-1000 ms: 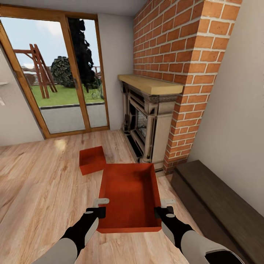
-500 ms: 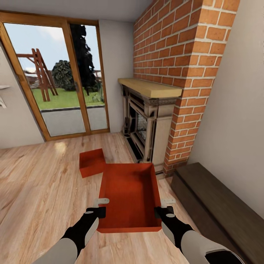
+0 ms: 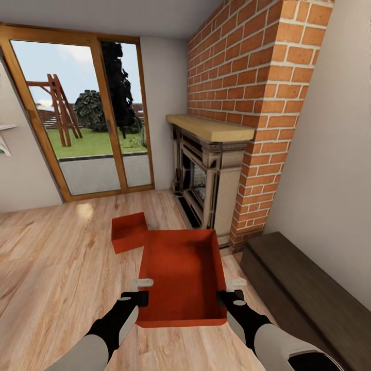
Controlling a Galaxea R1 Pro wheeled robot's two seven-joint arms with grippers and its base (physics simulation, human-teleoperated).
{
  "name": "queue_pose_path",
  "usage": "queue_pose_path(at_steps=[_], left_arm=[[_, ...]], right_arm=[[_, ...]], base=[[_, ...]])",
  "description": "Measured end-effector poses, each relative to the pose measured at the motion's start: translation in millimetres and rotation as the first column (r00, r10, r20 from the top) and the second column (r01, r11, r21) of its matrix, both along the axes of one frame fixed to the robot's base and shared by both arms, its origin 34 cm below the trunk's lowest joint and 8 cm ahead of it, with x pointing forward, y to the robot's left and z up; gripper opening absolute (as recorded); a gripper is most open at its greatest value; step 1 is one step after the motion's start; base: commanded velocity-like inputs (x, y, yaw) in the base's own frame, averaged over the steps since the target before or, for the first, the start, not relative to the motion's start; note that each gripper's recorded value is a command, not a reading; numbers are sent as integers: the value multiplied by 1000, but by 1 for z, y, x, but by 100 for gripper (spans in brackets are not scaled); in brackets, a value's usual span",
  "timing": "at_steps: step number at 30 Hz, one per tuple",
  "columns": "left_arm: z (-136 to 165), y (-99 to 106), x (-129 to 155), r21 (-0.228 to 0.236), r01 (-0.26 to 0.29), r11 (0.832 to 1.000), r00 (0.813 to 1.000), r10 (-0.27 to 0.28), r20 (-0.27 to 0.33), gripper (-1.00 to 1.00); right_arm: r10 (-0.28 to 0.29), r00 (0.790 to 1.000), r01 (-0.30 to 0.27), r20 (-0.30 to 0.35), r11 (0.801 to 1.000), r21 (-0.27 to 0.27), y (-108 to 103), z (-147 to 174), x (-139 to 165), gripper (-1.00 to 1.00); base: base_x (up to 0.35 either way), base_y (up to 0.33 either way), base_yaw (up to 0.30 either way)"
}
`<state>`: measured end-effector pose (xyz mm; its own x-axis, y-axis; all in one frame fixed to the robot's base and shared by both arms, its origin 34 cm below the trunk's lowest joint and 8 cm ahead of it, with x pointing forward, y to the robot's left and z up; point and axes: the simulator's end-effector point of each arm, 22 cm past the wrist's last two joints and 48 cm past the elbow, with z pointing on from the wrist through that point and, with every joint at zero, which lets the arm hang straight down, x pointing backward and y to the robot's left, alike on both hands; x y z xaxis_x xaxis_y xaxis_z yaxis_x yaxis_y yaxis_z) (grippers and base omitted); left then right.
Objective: Move the two storage containers from the living room to the garage. In the garage, place one container on the floor and stack the other container on top of it (either order is fine).
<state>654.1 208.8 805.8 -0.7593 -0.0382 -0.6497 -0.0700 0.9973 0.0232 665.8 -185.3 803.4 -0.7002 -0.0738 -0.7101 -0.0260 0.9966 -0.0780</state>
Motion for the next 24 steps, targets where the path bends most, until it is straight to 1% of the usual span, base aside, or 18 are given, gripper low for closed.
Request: queue_pose_path(at_steps=[24], left_arm=[[20, 0, 7, -6, -4, 1000, 999, 4, 40, -100]], right_arm=[[3, 999, -3, 40, 1000, -2, 0, 22, 8, -100]], base=[[0, 0, 0]])
